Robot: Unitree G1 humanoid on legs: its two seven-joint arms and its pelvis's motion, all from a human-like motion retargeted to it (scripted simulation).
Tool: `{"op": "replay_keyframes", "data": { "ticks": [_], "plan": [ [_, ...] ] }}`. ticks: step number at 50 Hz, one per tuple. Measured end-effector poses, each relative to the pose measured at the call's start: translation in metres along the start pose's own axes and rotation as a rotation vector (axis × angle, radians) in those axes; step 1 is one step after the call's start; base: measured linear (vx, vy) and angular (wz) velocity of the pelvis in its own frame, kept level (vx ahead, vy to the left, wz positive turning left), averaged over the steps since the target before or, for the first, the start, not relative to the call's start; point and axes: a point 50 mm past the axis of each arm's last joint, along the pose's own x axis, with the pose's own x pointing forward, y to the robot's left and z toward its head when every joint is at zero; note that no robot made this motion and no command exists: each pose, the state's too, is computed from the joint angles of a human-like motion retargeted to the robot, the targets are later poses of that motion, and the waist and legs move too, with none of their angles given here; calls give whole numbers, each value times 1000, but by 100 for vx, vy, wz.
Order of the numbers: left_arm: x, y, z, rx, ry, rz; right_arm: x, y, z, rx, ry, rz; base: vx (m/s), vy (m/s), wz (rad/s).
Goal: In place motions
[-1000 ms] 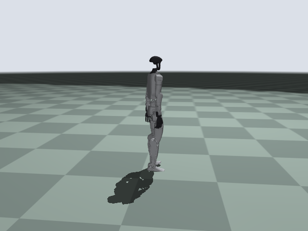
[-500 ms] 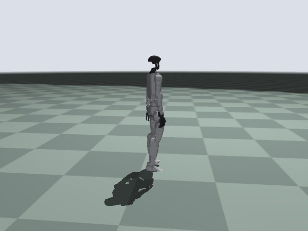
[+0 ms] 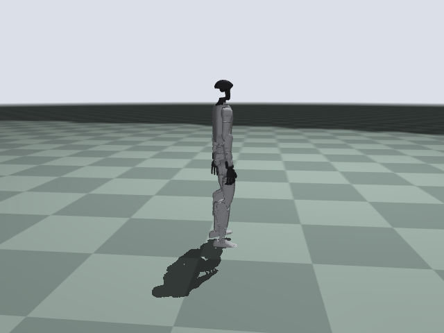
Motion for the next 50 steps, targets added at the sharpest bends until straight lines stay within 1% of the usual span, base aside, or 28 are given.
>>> {"op": "replay_keyframes", "data": {
  "ticks": [7, 13, 17, 23, 35, 45, 50],
  "plan": [
    [0, 0, 3, -21, 1, -16, 2, -11, 29, -21, -95, -28, -14, 4, -95],
    [-3, 26, 2, -22, -4, 45, 2, 0, 53, 39, -170, 9, -27, -5, -145],
    [-5, 36, -12, -18, 69, 65, 2, 4, 47, 2, -166, 34, -22, -7, -172],
    [-6, 35, -17, -64, 73, 59, 2, -5, 31, -48, -109, 13, -22, -4, -198],
    [-3, 25, -8, -44, 40, 18, -2, -9, -17, 138, 85, -24, -8, -9, -151],
    [-2, 27, 14, -26, -29, 1, -3, 2, -24, 81, 100, 19, 2, -14, -95],
    [-2, 24, 23, 8, -44, 4, -2, 6, -18, 99, 85, 27, 2, -13, -53]
  ]
}}
